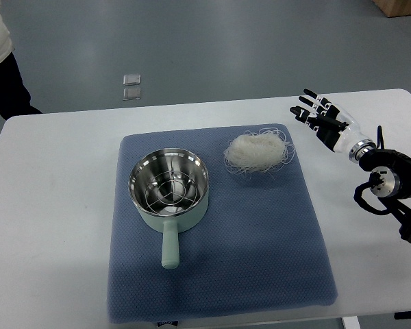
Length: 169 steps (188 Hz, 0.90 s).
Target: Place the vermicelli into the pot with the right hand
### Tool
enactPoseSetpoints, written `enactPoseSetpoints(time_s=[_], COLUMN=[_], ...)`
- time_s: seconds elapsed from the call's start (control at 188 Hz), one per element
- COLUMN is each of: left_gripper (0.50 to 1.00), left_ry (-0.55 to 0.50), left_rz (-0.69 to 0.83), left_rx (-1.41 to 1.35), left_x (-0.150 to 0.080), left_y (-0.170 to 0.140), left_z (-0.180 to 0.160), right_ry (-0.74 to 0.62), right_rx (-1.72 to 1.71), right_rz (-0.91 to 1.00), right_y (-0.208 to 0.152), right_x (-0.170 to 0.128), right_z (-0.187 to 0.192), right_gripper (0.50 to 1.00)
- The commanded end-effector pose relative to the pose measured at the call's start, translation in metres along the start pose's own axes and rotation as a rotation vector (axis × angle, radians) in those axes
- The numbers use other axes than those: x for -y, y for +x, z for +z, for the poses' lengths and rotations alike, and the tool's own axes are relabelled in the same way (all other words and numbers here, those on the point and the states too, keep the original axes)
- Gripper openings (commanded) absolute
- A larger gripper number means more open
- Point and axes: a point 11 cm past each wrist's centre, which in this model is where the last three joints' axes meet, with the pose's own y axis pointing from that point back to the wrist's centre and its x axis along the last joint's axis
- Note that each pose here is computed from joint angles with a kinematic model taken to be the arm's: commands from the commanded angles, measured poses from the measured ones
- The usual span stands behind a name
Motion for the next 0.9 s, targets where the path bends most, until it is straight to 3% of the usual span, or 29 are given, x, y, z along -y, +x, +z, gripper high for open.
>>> enactPoseSetpoints(time_s=[0.0, 0.894], left_gripper=[1.0, 1.0], left_ry=[-0.002, -0.007], left_rz=[0.0, 0.0], left_rx=[-0.002, -0.006], left_x=[0.0, 0.0], left_y=[-0.0001, 0.0], left_z=[0.0009, 0.0008], right_ry=[-0.001, -0.001], right_rx=[0.0, -0.008], right_rz=[0.0, -0.001], right_y=[0.0, 0.0011], right_x=[0.0, -0.0003], right_z=[0.0001, -0.0011], right_gripper=[0.928, 0.928])
